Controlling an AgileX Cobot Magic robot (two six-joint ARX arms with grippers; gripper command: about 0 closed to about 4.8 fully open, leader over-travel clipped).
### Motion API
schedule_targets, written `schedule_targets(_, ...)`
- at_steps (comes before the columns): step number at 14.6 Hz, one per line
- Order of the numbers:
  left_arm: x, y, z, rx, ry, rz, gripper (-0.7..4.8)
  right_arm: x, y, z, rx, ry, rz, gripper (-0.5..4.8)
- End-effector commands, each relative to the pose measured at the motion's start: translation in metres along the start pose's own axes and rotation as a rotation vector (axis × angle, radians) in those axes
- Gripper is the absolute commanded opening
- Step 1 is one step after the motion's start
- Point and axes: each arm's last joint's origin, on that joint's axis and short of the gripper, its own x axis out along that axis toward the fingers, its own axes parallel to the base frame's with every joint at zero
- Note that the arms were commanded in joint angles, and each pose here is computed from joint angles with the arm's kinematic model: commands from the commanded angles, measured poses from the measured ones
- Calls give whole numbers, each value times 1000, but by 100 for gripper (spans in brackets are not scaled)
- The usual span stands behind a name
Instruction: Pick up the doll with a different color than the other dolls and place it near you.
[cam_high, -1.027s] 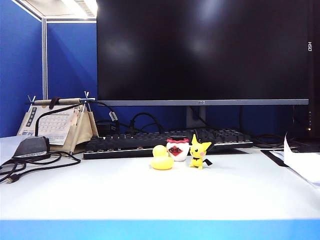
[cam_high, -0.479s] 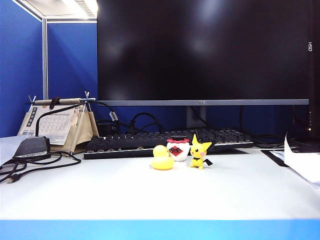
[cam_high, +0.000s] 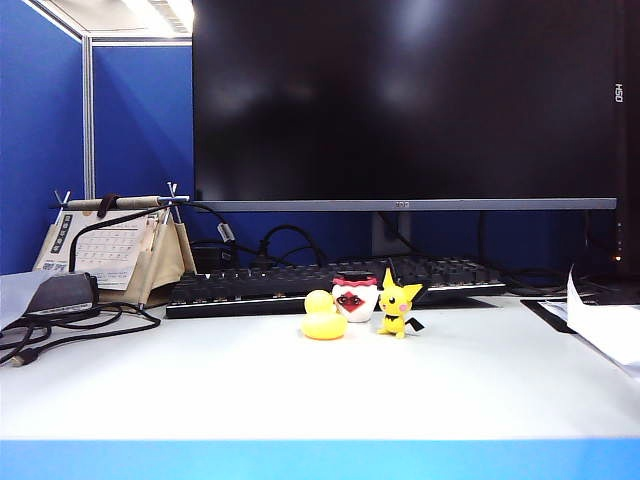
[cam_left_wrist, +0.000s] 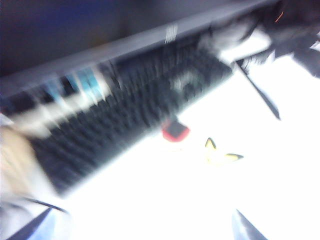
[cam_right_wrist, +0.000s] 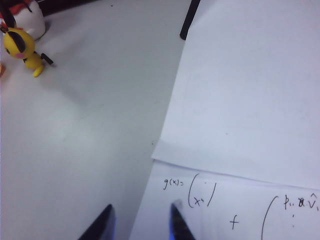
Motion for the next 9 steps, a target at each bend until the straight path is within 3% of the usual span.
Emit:
schedule_targets(1, 48, 28, -5, -233, 69, -149, 479, 0, 0, 1, 7, -14, 7, 144)
schedule_targets(2, 62, 38, -4, -303, 90, -198, 479, 0, 0, 1, 7, -15, 7, 144)
schedule_targets(4, 84, 52, 13, -334, 99, -209, 479, 0, 0, 1, 7, -15, 5, 144)
schedule_targets(7, 99, 50, 47, -362, 56, -278, 479, 0, 0, 1, 7, -15, 6, 144)
schedule_targets(9, 122, 35, 64, -412, 63, -365, 479, 0, 0, 1, 7, -15, 7, 144)
